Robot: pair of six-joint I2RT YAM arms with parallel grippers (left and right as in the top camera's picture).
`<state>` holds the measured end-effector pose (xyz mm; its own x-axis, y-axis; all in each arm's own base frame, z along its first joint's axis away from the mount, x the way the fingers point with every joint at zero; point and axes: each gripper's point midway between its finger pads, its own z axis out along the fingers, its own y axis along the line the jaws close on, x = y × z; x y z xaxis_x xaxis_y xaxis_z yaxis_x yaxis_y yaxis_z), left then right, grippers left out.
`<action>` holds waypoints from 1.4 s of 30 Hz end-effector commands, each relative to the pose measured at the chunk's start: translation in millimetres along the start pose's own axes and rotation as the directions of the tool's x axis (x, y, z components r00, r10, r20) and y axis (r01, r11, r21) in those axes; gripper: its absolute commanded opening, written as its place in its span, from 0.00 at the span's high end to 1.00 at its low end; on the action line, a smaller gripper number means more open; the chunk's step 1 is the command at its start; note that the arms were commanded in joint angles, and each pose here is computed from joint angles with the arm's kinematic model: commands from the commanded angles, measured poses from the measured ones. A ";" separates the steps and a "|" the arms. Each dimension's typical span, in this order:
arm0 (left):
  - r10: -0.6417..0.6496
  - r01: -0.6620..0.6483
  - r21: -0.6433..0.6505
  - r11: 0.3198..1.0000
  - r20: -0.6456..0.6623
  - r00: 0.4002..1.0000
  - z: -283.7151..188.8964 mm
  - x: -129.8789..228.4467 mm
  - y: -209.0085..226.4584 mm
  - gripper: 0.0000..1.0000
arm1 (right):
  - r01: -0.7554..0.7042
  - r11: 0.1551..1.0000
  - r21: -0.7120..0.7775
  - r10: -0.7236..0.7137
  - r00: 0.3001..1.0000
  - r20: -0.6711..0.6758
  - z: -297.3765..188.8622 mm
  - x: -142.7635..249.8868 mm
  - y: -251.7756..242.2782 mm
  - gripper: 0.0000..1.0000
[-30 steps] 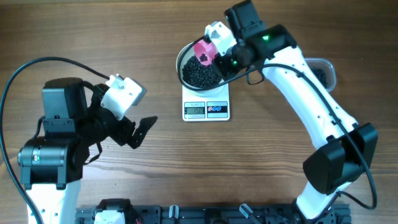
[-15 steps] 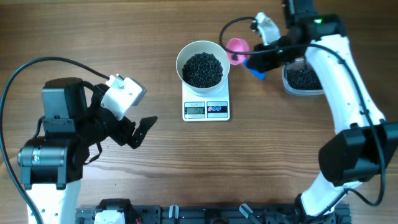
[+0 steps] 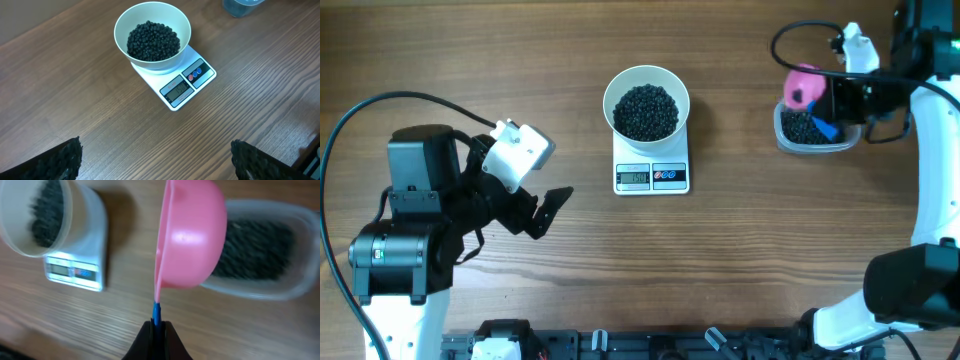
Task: Scoop item into bowl and weigh 150g on scale
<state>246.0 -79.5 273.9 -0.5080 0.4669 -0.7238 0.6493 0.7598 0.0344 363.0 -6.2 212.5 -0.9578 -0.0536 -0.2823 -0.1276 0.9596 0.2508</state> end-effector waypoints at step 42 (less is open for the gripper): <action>0.020 -0.020 0.002 1.000 0.021 1.000 -4.1 -6.3 -0.3 0.00 | 0.026 0.953 0.301 -0.040 0.998 0.041 -78.2 12.6 37.6 0.96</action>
<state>245.7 -79.5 273.7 -0.5091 0.4669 -0.7230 0.6494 0.7598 0.0334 341.4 -14.8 225.7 -0.9763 -0.1831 -0.1155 -0.1480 0.9538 -0.2614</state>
